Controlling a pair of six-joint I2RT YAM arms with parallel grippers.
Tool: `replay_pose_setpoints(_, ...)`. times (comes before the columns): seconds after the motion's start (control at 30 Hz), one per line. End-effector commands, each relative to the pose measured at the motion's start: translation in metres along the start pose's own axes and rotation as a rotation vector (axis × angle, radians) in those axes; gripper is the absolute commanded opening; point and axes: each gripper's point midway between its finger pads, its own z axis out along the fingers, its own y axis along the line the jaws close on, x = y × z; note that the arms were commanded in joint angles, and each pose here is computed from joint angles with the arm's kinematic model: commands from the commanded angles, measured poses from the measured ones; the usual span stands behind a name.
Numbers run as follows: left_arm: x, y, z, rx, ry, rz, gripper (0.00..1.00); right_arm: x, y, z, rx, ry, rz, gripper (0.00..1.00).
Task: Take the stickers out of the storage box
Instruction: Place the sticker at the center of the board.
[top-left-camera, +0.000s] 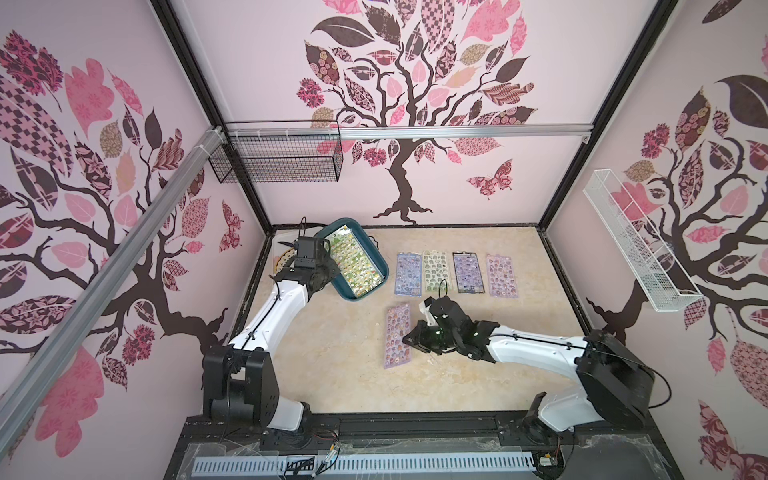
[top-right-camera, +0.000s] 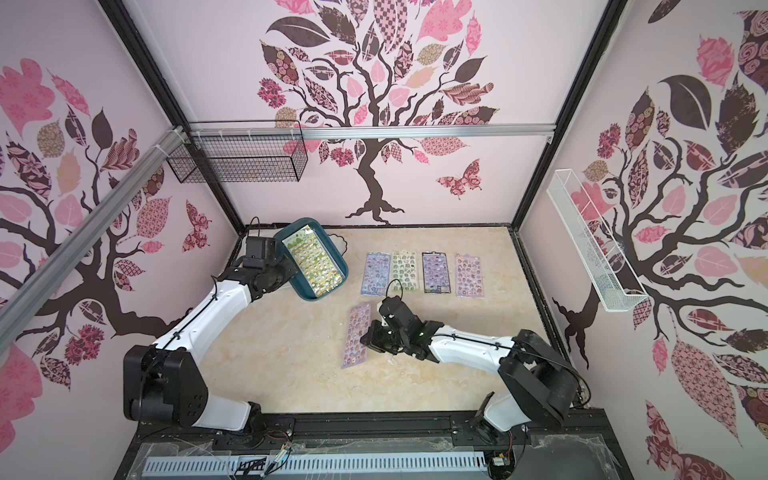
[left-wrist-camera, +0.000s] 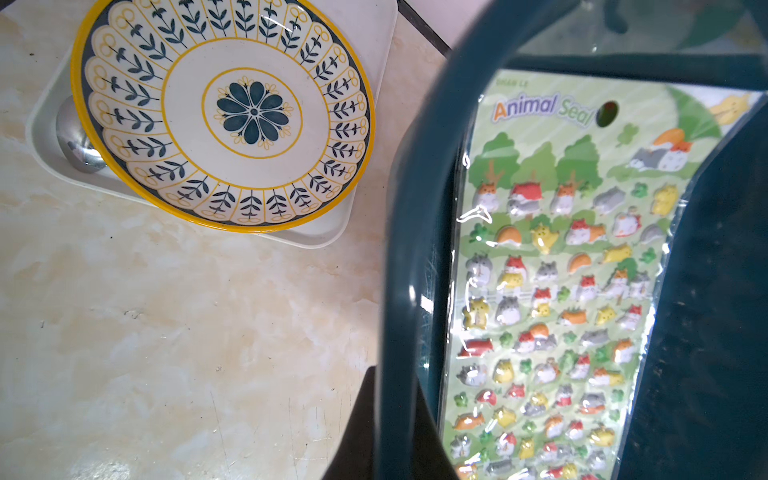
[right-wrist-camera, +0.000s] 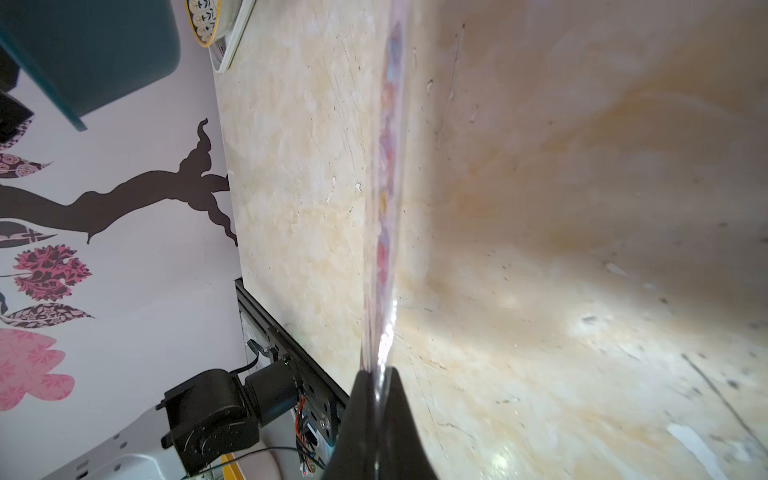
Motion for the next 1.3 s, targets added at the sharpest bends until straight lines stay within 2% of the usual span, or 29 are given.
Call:
replay_pose_setpoints(0.0,-0.008,-0.007,0.002,0.035,-0.025,-0.024,0.0,-0.007,0.022,0.021,-0.04,-0.019,0.02,0.0)
replay_pose_setpoints(0.23,-0.005,-0.004,0.008,0.035,-0.002,-0.039,0.0,0.003,0.012,0.058,0.026,0.021,0.052,0.0)
replay_pose_setpoints(0.53,0.0,-0.006,0.014,0.047,0.024,-0.045,0.0,0.021,-0.036,0.087,0.238,0.107,0.112,0.0)
replay_pose_setpoints(0.7,0.001,-0.007,0.016,0.053,0.033,-0.047,0.0,0.021,-0.057,0.086,0.299,0.069,0.146,0.08)
replay_pose_setpoints(0.93,0.004,-0.008,0.017,0.057,0.043,-0.048,0.0,0.01,-0.058,0.079,0.376,0.032,0.072,0.29)
replay_pose_setpoints(1.13,0.004,-0.01,0.017,0.067,0.047,-0.053,0.0,0.01,-0.073,0.067,0.439,0.011,0.036,0.38)
replay_pose_setpoints(1.27,0.006,-0.012,0.018,0.078,0.053,-0.053,0.0,0.005,-0.079,0.048,0.494,-0.019,-0.014,0.4)
